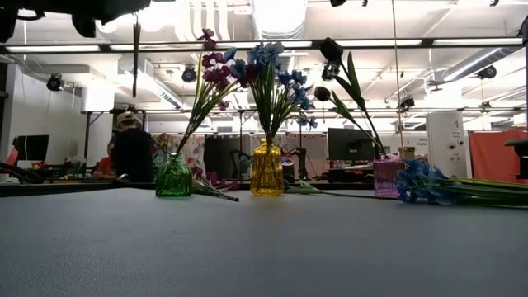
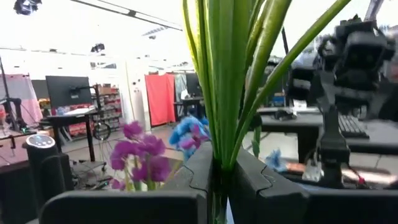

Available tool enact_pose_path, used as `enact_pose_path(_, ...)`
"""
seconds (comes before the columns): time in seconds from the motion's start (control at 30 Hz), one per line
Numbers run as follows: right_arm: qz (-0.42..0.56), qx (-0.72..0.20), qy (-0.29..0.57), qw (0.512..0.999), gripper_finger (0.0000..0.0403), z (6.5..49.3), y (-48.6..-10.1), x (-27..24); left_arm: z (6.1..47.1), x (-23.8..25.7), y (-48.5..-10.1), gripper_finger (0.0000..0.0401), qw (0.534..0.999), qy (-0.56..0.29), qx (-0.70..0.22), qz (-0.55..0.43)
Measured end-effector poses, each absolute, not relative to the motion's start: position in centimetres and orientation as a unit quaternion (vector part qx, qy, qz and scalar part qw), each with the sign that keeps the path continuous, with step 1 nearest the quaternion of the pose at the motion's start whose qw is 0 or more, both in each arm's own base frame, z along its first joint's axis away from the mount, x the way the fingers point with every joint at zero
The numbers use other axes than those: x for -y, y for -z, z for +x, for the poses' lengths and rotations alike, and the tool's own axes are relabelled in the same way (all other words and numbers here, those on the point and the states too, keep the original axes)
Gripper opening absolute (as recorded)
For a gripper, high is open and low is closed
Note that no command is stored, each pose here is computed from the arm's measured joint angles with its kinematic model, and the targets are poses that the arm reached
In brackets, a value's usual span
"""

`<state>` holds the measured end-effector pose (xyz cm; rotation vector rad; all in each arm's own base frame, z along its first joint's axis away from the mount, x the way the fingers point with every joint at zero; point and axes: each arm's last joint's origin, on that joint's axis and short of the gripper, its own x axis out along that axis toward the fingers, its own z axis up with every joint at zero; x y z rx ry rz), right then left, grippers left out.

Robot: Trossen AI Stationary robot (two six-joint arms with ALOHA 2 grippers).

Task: Sort flowers into vase by color
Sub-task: Put the right purple flowers into the green flower vase

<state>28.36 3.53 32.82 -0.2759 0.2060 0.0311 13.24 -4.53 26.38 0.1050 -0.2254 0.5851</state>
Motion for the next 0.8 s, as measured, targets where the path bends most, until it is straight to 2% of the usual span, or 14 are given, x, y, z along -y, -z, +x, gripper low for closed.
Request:
enact_pose_path(0.1,-0.121,-0.112,-0.015,0.986,0.0203,28.3,-32.7,-3.5,12.8,4.3,-26.7,0.0011,0.951,-0.281,0.125,0.034)
enact_pose_path(0.27,-0.085,-0.136,-0.012,0.987,0.0203,28.2,-32.2,-3.5,13.0,4.6,-25.6,0.0011,0.965,-0.220,0.140,0.007)
enact_pose_path(0.53,-0.067,-0.148,-0.011,0.987,0.0203,28.1,-32.0,-3.5,13.6,3.3,-23.8,0.0011,0.956,-0.266,0.122,0.010)
enact_pose_path(0.8,-0.083,-0.143,-0.012,0.986,0.0203,28.2,-32.1,-3.5,15.2,-1.4,-22.7,0.0011,0.945,-0.300,0.133,0.004)
